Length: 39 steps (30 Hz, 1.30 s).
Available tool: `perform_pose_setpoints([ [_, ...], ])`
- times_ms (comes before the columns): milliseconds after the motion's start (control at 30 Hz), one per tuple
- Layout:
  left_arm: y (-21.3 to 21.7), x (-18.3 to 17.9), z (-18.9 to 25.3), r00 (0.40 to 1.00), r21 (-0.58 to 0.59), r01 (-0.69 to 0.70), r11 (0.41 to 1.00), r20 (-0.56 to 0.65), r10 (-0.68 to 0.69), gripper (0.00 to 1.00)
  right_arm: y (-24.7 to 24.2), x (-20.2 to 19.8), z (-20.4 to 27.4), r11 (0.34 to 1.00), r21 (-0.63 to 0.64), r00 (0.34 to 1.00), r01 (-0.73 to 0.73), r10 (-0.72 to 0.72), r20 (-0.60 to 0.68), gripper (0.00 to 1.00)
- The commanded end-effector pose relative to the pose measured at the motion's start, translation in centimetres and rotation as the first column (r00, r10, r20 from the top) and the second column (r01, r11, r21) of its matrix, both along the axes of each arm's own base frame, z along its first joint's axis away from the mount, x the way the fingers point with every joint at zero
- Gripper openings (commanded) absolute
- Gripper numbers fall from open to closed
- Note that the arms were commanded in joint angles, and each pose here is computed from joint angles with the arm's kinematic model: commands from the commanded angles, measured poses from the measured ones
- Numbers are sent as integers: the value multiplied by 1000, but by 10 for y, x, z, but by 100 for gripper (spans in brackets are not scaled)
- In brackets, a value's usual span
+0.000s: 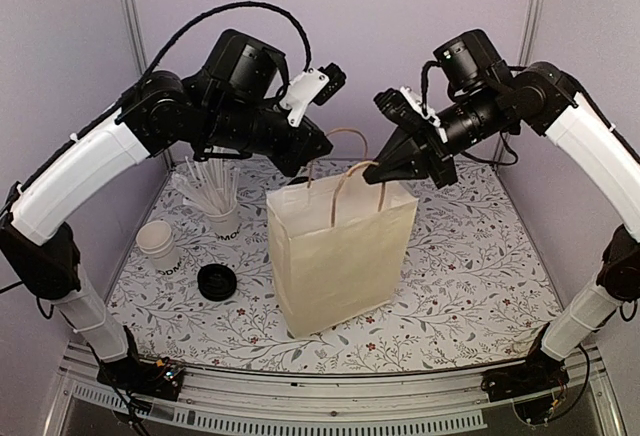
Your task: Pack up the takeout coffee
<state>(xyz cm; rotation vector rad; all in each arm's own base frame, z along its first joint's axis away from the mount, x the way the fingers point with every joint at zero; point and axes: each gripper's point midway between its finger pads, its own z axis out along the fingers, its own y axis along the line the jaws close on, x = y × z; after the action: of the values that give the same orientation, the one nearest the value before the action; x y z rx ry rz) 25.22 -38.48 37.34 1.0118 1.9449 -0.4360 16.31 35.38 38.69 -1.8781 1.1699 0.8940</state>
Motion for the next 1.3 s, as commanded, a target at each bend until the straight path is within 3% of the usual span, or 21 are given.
perform_pose_setpoints([
  [0,-11,6,43,996,-98,31,995,84,-23,0,1,-5,56,991,134,998,5,-14,68,0],
  [300,-25,13,78,983,-141,80,987,176,-55,0,1,-8,90,976,218,995,-3,-18,94,0],
  [1267,-28,29,52,985,-98,63,993,168,-46,0,0,1,71,984,170,993,56,-73,96,0],
])
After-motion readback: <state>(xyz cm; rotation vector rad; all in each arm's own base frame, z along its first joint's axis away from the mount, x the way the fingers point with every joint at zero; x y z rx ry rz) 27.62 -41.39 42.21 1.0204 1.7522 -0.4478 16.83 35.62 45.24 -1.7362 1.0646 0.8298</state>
